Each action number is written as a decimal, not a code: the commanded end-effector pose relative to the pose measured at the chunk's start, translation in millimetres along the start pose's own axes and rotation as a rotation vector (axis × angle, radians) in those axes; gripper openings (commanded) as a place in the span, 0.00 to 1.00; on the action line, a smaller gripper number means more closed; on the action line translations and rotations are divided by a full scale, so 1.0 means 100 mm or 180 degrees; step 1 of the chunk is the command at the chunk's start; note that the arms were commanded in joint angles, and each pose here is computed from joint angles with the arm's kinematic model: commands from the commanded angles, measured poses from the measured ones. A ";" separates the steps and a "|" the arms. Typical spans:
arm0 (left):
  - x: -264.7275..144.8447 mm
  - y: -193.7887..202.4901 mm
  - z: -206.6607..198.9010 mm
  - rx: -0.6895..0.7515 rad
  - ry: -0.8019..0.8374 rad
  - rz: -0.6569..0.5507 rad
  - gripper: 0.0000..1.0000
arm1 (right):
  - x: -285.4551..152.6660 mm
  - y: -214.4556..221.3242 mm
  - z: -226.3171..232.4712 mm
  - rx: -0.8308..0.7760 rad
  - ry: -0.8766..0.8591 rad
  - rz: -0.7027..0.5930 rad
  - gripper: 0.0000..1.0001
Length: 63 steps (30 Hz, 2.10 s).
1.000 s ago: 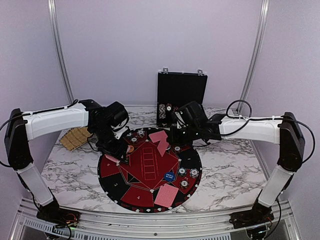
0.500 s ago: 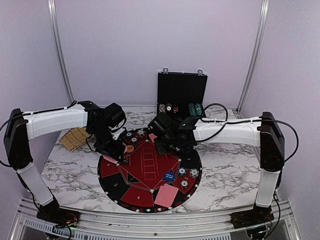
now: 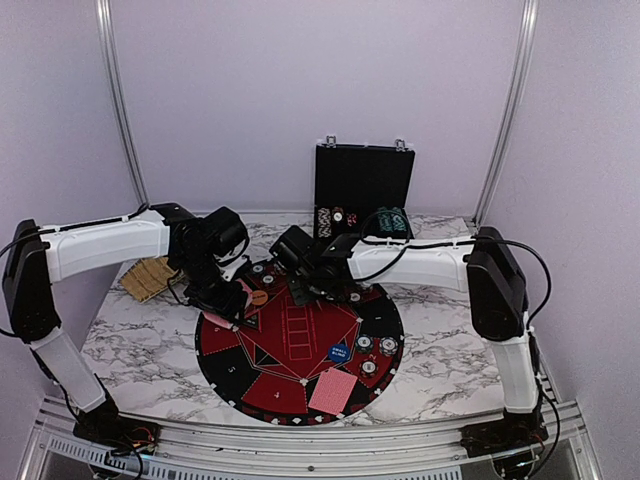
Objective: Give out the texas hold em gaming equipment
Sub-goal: Flop the poker card in the community card area, then pick up the poker card from the face-down deck piles.
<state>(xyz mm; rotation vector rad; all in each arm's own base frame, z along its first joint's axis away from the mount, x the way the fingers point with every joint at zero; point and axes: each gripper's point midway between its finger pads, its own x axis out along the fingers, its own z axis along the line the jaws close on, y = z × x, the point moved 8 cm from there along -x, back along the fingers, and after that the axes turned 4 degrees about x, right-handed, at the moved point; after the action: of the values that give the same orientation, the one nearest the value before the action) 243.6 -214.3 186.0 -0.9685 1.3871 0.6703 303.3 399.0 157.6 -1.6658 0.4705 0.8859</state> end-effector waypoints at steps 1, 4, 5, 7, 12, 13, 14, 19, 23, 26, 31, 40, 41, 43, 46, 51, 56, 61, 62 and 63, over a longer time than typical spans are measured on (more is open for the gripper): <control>-0.11 0.02 0.02 -0.0011 0.0023 -0.0124 0.41 | 0.02 -0.11 0.16 0.0031 -0.0217 -0.0041 0.13; -0.11 0.02 0.02 -0.0014 0.0020 -0.0125 0.41 | 0.03 -0.14 0.26 0.0077 -0.0469 -0.0009 0.23; -0.10 0.02 0.02 -0.0015 0.0022 -0.0122 0.41 | 0.04 -0.16 0.28 0.0113 -0.0575 0.0000 0.27; -0.11 0.02 0.02 -0.0014 0.0030 -0.0125 0.41 | 0.02 -0.19 0.32 0.0162 -0.0778 0.0009 0.32; -0.11 0.03 0.02 -0.0012 0.0045 -0.0125 0.41 | -0.05 -0.29 0.19 0.0399 -0.1275 0.0019 0.40; -0.11 0.03 0.01 -0.0009 0.0052 -0.0123 0.41 | -0.04 -0.26 0.13 0.0439 -0.1369 0.0058 0.41; -0.11 0.03 0.01 0.0002 0.0067 -0.0119 0.41 | -0.05 -0.27 0.09 0.0474 -0.1471 0.0062 0.42; -0.13 0.02 -0.04 0.0044 0.0154 -0.0123 0.41 | -0.11 -0.29 -0.11 0.0664 -0.2127 0.0179 0.52; -0.13 0.01 -0.13 0.0150 0.0199 -0.0118 0.41 | -0.19 -0.27 -0.16 0.0750 -0.2685 0.0273 0.60; -0.13 0.00 -0.22 0.0249 0.0216 -0.0122 0.41 | -0.21 -0.27 -0.18 0.0797 -0.2976 0.0380 0.64; -0.15 -0.02 -0.37 0.0409 0.0254 -0.0137 0.41 | -0.23 -0.23 -0.13 0.0811 -0.3434 0.0575 0.70; -0.17 -0.04 -0.49 0.0499 0.0289 -0.0136 0.41 | -0.25 -0.11 -0.03 0.0890 -0.4045 0.0822 0.72; -0.17 -0.04 -0.50 0.0504 0.0287 -0.0137 0.41 | -0.25 -0.10 -0.02 0.0891 -0.4067 0.0846 0.72; -0.19 -0.05 -0.52 0.0515 0.0286 -0.0147 0.41 | -0.25 -0.08 -0.01 0.0884 -0.4108 0.0881 0.72; -0.19 -0.06 -0.54 0.0524 0.0295 -0.0150 0.41 | -0.26 -0.04 0.05 0.0850 -0.4186 0.0951 0.72; -0.19 -0.06 -0.56 0.0545 0.0290 -0.0154 0.41 | -0.24 0.00 0.17 0.0816 -0.4252 0.1044 0.73; -0.20 -0.06 -0.56 0.0548 0.0286 -0.0155 0.41 | -0.24 0.01 0.26 0.0804 -0.4315 0.1074 0.73; -0.20 -0.05 -0.56 0.0557 0.0283 -0.0147 0.41 | -0.25 0.01 0.33 0.0808 -0.4362 0.1096 0.73; -0.20 -0.05 -0.55 0.0555 0.0273 -0.0150 0.41 | -0.24 0.01 0.33 0.0818 -0.4358 0.1105 0.73; -0.20 -0.05 -0.55 0.0553 0.0267 -0.0150 0.41 | -0.24 0.02 0.34 0.0824 -0.4356 0.1112 0.73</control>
<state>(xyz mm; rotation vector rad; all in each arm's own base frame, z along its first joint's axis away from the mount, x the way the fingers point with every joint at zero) 216.6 -257.2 202.3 -0.8936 1.4711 0.4944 274.9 415.6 161.7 -0.4795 -0.0468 1.8550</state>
